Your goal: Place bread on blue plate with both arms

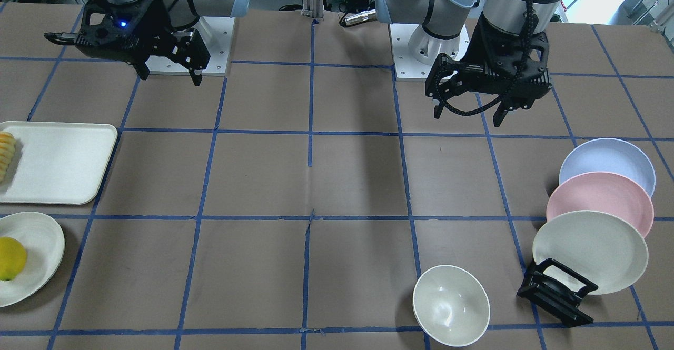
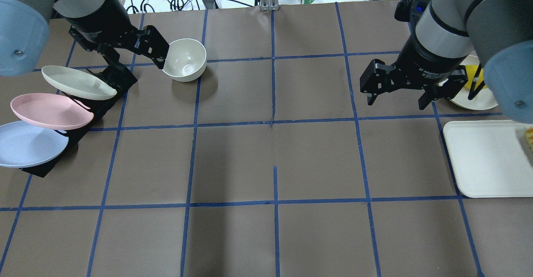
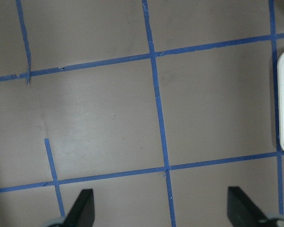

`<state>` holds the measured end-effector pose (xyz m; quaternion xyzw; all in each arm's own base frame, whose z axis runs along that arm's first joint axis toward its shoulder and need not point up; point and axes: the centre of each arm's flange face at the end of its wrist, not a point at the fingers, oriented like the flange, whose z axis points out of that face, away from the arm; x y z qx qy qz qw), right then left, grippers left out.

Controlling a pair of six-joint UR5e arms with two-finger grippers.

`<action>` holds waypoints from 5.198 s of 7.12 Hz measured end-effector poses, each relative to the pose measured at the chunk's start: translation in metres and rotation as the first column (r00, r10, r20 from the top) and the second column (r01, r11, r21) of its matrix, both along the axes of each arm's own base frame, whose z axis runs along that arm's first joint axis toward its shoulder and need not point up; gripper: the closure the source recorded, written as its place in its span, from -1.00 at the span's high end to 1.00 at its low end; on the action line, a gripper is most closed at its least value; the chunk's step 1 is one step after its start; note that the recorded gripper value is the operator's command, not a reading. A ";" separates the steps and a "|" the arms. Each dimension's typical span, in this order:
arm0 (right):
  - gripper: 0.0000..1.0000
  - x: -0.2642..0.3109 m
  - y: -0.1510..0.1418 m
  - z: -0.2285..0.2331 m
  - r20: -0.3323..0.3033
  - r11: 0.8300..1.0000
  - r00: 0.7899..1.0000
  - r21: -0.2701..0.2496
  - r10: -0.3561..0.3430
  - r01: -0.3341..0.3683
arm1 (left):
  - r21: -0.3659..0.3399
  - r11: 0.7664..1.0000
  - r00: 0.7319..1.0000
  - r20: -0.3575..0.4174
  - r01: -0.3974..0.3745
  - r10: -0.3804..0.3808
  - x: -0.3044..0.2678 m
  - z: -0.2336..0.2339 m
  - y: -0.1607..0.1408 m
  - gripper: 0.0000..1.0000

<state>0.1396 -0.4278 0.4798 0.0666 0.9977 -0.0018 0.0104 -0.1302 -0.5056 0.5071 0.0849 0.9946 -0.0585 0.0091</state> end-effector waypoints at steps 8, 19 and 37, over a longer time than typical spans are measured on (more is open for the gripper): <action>1.00 -0.003 -0.003 -0.003 -0.013 1.000 1.000 0.007 -0.004 0.004 | -0.006 1.000 1.000 0.004 -0.002 0.002 0.005 0.003 0.000 1.00; 1.00 -0.367 -0.010 -0.117 -0.056 0.996 0.998 0.093 -0.009 0.014 | -0.030 0.719 0.702 0.196 -0.694 0.685 0.417 -0.036 0.040 1.00; -0.99 -0.495 -0.024 -0.287 -0.019 0.982 0.990 0.128 0.140 -0.136 | 0.095 0.612 0.618 0.043 -0.785 0.785 0.521 -0.217 0.060 -1.00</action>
